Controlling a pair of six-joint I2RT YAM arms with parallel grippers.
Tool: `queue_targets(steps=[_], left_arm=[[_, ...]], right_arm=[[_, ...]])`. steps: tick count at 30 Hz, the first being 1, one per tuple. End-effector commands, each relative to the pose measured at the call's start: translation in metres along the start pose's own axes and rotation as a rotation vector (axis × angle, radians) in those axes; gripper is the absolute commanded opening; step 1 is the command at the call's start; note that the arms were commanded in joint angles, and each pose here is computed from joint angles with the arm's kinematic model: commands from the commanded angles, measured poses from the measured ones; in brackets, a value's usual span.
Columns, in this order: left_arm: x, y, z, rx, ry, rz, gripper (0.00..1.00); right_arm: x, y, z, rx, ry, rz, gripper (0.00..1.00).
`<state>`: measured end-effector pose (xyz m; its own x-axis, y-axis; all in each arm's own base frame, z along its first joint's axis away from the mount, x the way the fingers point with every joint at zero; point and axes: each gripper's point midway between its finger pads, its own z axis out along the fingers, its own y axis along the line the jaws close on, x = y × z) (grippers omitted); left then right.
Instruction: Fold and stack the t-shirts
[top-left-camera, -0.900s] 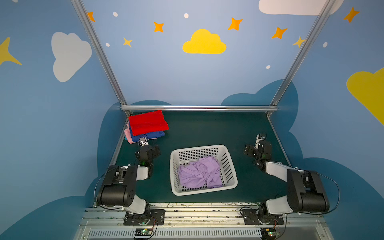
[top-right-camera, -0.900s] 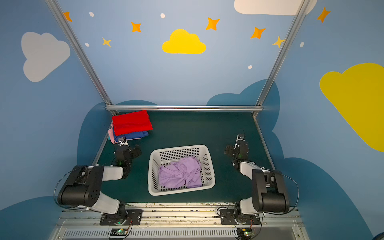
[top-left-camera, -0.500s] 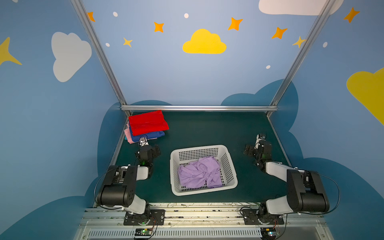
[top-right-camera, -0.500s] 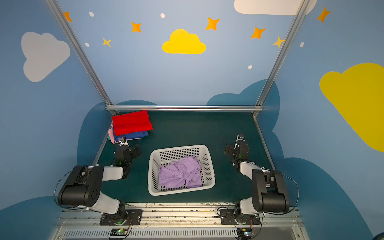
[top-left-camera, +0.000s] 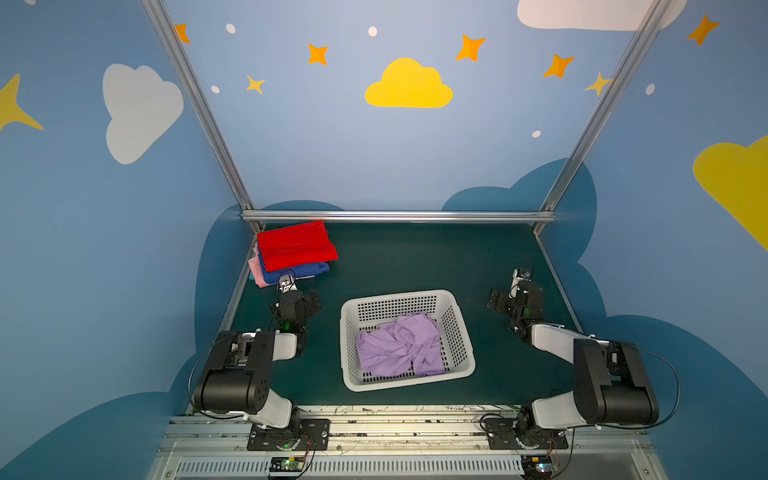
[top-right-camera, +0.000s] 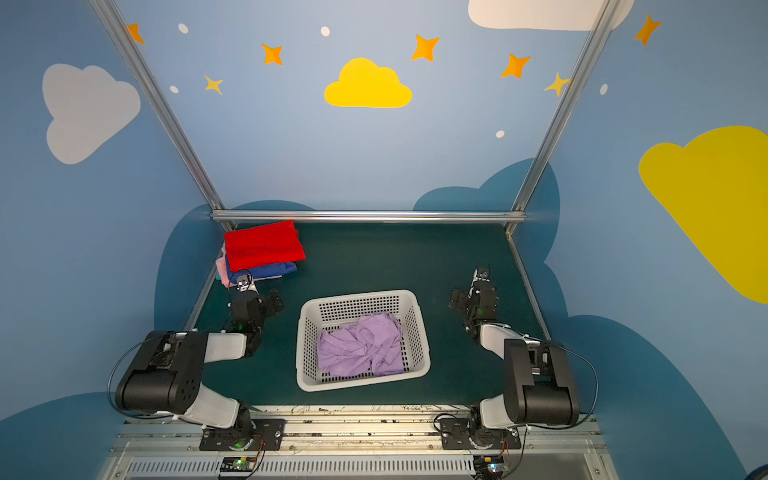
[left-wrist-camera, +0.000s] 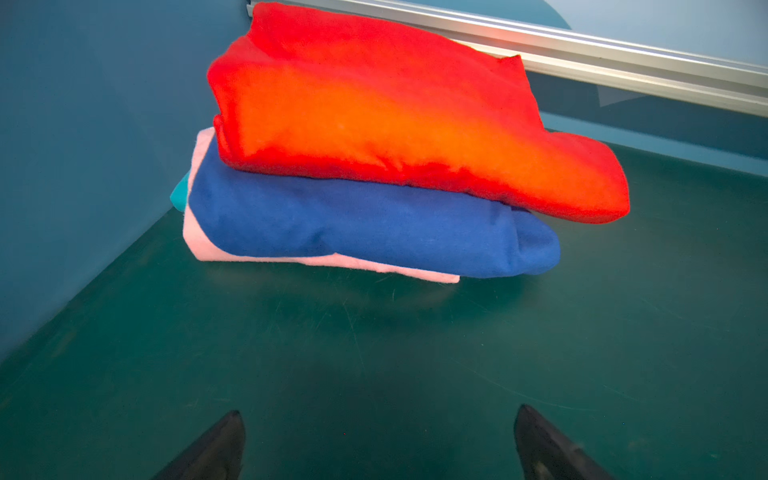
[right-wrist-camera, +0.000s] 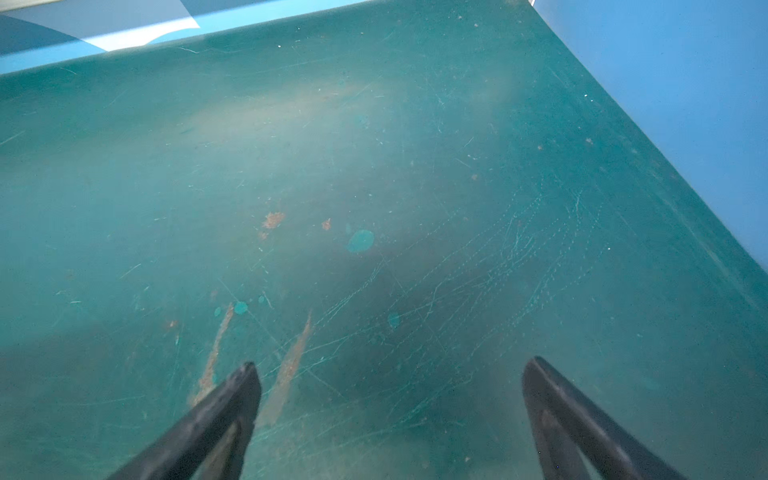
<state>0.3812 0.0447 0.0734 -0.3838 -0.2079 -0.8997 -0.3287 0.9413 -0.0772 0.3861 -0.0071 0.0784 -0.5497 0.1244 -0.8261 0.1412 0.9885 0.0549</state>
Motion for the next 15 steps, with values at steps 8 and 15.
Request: queue_targets(steps=[8, 15], left_arm=[[-0.02, -0.007, -0.011, 0.002, -0.069, 0.036, 1.0], [-0.092, 0.021, -0.061, -0.222, -0.14, -0.114, 1.0]], right_arm=[[-0.025, 0.015, -0.017, 0.02, -0.037, -0.081, 0.98], [-0.052, 0.03, -0.068, 0.087, -0.003, 0.0, 0.98]])
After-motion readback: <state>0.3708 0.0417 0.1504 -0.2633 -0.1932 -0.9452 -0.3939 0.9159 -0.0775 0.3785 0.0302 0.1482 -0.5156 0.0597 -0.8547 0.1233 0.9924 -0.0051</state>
